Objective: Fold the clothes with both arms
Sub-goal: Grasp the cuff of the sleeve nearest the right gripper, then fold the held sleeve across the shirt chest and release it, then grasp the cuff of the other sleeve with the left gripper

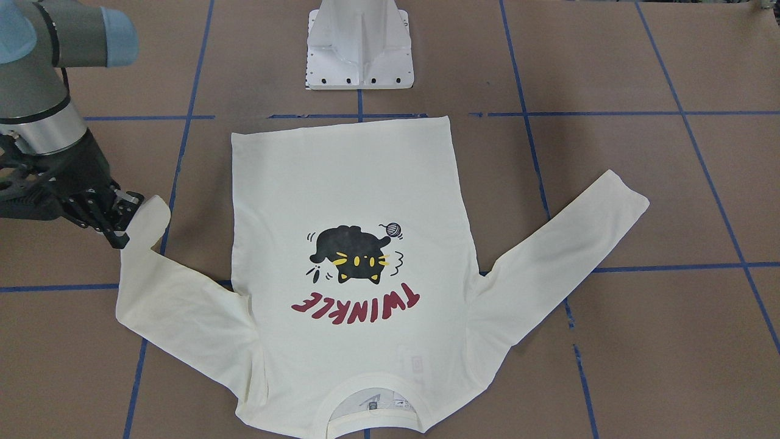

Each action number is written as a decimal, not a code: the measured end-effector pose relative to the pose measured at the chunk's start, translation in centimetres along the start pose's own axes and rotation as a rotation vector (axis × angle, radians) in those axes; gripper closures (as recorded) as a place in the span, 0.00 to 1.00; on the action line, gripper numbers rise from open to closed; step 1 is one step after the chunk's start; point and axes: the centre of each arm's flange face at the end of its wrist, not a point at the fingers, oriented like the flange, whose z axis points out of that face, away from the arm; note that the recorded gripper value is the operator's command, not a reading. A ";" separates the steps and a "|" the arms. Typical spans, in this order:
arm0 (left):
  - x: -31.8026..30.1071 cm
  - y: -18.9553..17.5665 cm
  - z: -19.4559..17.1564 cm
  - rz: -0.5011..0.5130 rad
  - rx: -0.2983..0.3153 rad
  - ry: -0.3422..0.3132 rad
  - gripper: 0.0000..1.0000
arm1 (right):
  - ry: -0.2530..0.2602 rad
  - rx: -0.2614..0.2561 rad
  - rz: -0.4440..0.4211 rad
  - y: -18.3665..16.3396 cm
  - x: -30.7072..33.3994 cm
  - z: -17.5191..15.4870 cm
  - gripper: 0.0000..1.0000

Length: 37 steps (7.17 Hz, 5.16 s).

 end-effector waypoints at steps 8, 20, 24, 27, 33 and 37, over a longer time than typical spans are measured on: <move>-0.3 0.6 0.1 -0.014 -0.007 -0.003 0.00 | 0.005 0.270 0.103 8.1 -40.8 7.2 1.00; 0.1 -1.8 -0.2 -0.088 0.050 -0.013 0.00 | 0.016 -0.074 -0.074 -5.7 -33.7 -4.8 0.00; 4.8 -0.7 3.1 -0.281 0.070 0.039 0.00 | -0.048 -0.139 -0.391 -8.0 -1.3 -6.8 0.00; 11.7 3.3 8.7 -0.225 0.054 0.055 0.00 | -0.054 -0.204 -0.504 -5.7 17.5 -5.9 0.00; 21.6 7.2 16.8 -0.060 -0.057 0.086 0.02 | -0.051 -0.184 -0.494 -1.2 28.5 -3.8 0.00; 24.0 8.7 20.0 -0.005 -0.083 0.040 0.14 | -0.048 -0.187 -0.489 -1.0 28.9 -3.7 0.00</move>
